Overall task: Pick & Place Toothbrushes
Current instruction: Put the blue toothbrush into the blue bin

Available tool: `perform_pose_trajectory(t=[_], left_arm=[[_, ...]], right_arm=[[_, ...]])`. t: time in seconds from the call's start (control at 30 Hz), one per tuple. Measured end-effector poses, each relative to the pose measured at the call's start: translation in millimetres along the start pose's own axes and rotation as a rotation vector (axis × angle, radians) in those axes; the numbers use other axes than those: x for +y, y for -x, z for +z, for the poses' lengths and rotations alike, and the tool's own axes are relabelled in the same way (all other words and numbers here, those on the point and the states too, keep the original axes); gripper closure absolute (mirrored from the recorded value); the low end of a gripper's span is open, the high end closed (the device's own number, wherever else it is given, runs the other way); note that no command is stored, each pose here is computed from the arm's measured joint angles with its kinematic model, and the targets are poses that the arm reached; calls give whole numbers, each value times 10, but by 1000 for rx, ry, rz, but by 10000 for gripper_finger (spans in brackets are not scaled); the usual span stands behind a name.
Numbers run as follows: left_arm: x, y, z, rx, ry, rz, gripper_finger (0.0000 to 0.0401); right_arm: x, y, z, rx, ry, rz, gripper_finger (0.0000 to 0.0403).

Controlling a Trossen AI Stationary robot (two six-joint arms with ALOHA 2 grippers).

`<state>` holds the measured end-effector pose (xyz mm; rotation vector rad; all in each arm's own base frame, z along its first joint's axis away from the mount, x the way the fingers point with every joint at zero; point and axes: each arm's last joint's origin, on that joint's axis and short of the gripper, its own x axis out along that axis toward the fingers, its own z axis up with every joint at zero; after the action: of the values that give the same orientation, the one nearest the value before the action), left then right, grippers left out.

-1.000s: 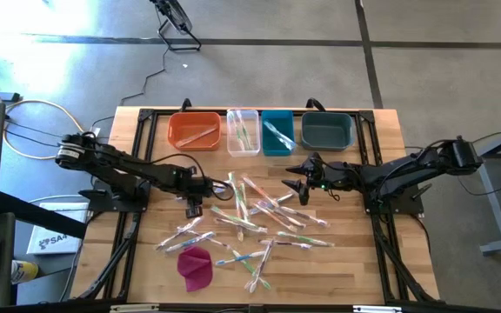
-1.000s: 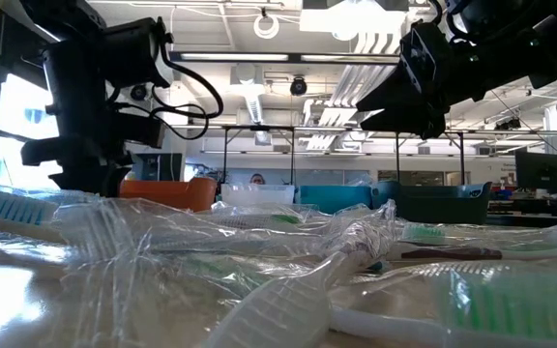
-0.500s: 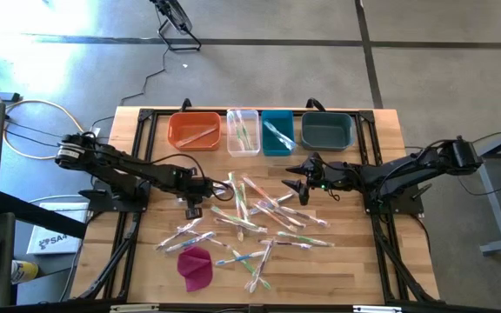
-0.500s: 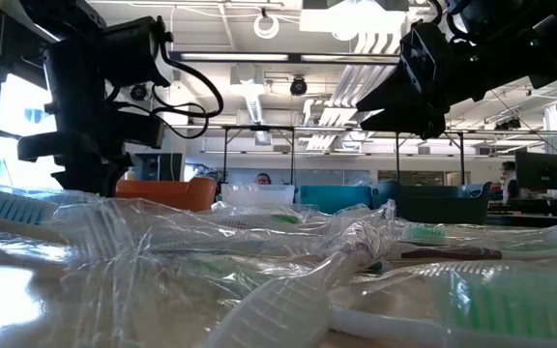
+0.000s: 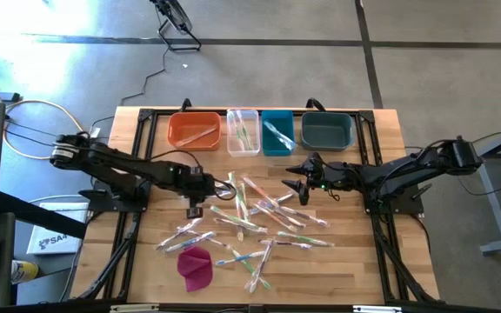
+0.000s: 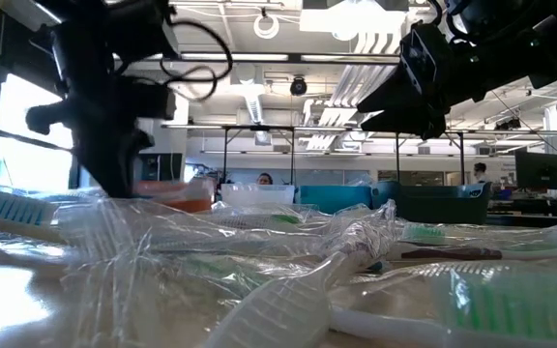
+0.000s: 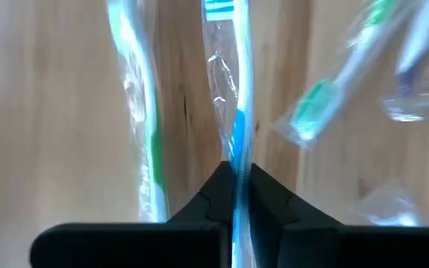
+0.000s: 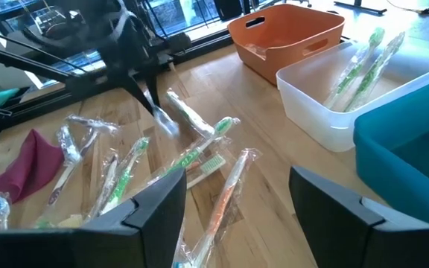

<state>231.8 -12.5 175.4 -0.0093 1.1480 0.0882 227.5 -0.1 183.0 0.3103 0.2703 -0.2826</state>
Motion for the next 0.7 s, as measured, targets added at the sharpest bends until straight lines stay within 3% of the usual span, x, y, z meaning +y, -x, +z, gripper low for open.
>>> perform_pose_trajectory(t=[0.4, 0.57, 0.7], left_arm=[[29, 618, 389, -274, -175, 51, 390], [87, 781, 559, -418, -196, 110, 390], [273, 799, 668, -515, -170, 106, 391]], right_arm=[[-3, 0, -6, 7, 2, -3, 172], [2, 0, 6, -5, 1, 2, 172], [8, 0, 17, -16, 21, 9, 172]])
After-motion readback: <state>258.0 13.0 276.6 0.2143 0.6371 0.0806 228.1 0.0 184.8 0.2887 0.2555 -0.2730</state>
